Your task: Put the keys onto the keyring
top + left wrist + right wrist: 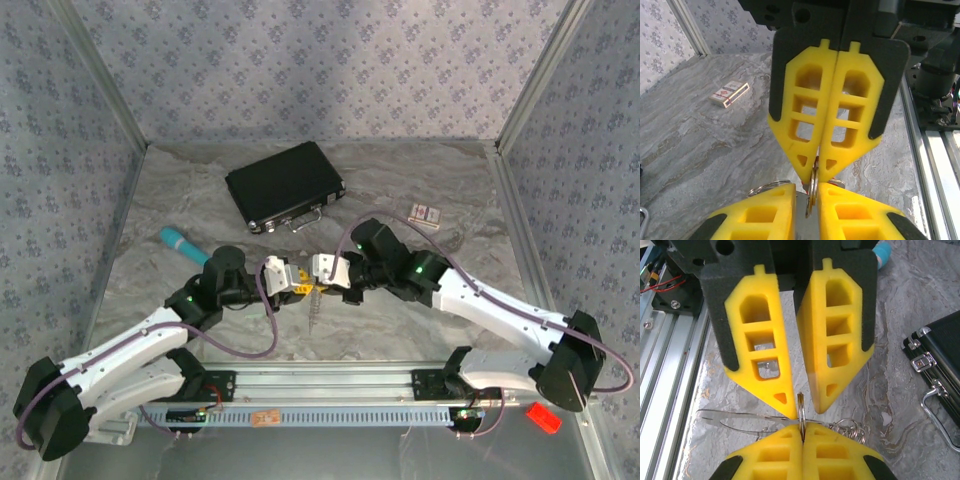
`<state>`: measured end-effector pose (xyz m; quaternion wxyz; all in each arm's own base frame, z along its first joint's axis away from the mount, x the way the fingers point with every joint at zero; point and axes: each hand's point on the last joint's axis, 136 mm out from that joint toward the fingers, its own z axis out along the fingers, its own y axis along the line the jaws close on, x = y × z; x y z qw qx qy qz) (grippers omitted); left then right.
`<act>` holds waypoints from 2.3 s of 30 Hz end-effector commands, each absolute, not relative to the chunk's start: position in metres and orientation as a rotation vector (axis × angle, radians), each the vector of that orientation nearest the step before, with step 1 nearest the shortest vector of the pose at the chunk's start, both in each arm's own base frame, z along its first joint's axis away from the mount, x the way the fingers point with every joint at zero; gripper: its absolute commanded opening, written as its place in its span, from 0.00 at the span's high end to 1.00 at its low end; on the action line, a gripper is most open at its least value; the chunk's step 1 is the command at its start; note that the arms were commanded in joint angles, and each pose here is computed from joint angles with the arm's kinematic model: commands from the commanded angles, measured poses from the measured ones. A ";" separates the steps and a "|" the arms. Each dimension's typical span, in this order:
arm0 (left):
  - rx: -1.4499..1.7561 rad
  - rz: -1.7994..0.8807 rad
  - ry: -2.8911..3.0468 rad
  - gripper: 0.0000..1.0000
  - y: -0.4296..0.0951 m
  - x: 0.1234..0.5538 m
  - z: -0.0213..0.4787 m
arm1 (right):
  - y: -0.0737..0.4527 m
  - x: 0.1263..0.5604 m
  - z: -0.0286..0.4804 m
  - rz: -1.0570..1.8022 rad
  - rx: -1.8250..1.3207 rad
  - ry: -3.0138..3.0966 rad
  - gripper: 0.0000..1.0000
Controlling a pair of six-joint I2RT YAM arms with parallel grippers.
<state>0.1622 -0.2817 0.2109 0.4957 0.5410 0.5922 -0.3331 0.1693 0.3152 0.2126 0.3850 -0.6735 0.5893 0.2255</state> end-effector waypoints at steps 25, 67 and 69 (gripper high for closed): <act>1.331 -0.806 1.285 1.00 -0.283 0.153 0.222 | 0.308 0.169 0.209 0.733 -1.582 1.526 0.73; 1.334 -0.873 1.183 1.00 -0.297 0.143 0.253 | 0.305 0.171 0.194 0.755 -1.561 1.611 0.99; 1.328 -0.858 1.191 1.00 -0.296 0.145 0.249 | 0.304 0.171 0.197 0.755 -1.549 1.602 0.98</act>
